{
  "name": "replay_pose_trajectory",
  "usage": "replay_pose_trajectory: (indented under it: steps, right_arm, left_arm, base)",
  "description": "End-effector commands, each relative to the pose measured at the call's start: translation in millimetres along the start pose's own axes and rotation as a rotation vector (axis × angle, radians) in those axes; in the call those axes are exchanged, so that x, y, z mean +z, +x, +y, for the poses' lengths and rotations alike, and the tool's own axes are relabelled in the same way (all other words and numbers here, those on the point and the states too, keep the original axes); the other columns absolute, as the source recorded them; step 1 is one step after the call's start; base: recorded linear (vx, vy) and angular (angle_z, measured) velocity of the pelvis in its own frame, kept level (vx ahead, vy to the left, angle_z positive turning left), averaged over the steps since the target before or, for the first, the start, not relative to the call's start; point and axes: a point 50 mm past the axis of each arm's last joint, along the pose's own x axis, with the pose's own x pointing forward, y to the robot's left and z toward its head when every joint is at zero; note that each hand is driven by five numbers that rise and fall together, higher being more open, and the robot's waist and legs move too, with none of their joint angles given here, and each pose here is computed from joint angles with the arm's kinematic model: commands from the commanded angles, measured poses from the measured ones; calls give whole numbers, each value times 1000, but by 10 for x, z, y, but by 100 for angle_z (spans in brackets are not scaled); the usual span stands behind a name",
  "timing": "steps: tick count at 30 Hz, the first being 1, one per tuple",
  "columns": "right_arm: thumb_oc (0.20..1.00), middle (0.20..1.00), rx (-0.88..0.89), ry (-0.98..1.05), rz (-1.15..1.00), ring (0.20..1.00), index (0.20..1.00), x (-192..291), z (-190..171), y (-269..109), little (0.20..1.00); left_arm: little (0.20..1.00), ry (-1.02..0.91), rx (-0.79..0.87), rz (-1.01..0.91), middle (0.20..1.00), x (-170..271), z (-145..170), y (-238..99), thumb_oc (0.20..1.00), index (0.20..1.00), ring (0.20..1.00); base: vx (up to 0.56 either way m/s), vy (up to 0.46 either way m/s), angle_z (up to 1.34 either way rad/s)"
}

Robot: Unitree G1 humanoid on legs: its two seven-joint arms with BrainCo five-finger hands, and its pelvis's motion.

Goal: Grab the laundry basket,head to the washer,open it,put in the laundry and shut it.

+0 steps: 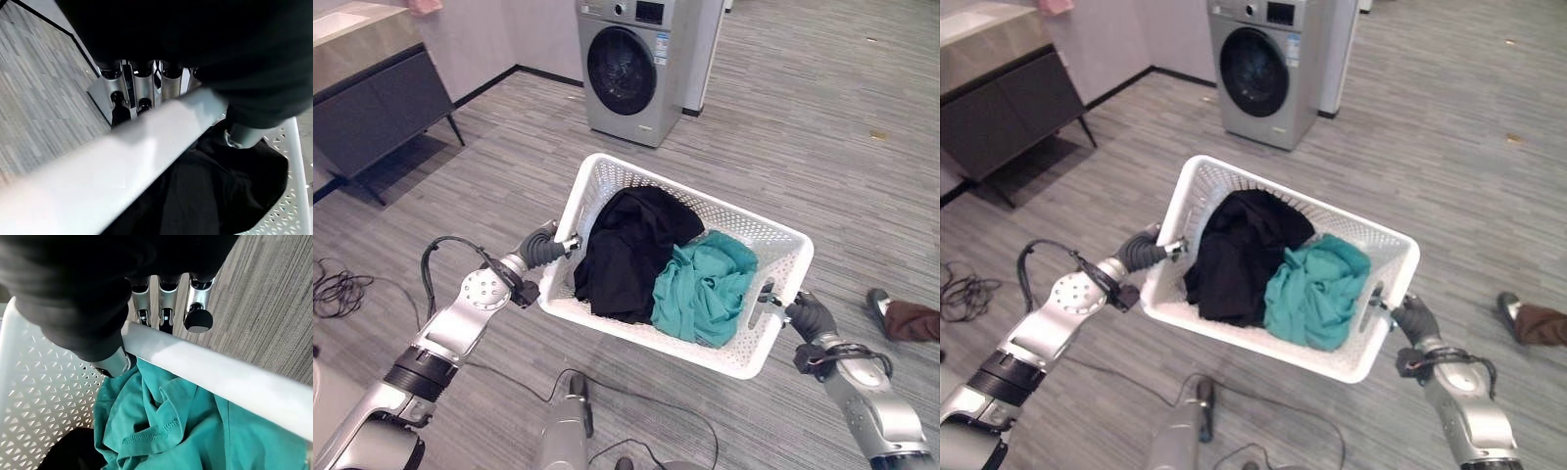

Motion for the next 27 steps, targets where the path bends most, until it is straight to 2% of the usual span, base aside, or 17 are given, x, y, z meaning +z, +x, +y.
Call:
replay_pose_trajectory:
  steps: [1,7,12,15,21,25,27]
  right_arm:
    - [200,200,-3,-71,-270,200,200,618,-121,4,200]
    - [200,200,95,-55,-243,200,200,567,127,153,200]
    - [200,200,115,-58,-237,200,200,553,215,215,200]
    - [200,200,123,-78,-232,200,200,558,284,274,200]
    - [200,200,107,-109,-220,200,200,631,180,325,200]
    - [200,200,87,-101,-254,200,200,745,77,270,200]
    - [200,200,84,-104,-275,200,200,818,61,268,200]
  left_arm:
    - [200,56,156,-166,200,436,437,53,200,200,200]
    - [200,80,193,-94,200,258,556,-42,200,200,200]
    - [200,85,202,-78,200,242,597,-40,200,200,200]
    - [200,69,259,-63,200,242,723,-62,200,200,200]
    - [200,62,337,-51,200,137,844,-174,200,200,200]
    - [200,65,318,-82,200,256,796,19,200,200,200]
    - [200,72,335,-75,200,272,867,-6,200,200,200]
  base:
    - [483,27,-37]
    - [625,127,-39]
    - [428,188,-27]
    - [695,255,12]
    - [677,-213,38]
    - [697,-368,95]
    - [465,-474,59]
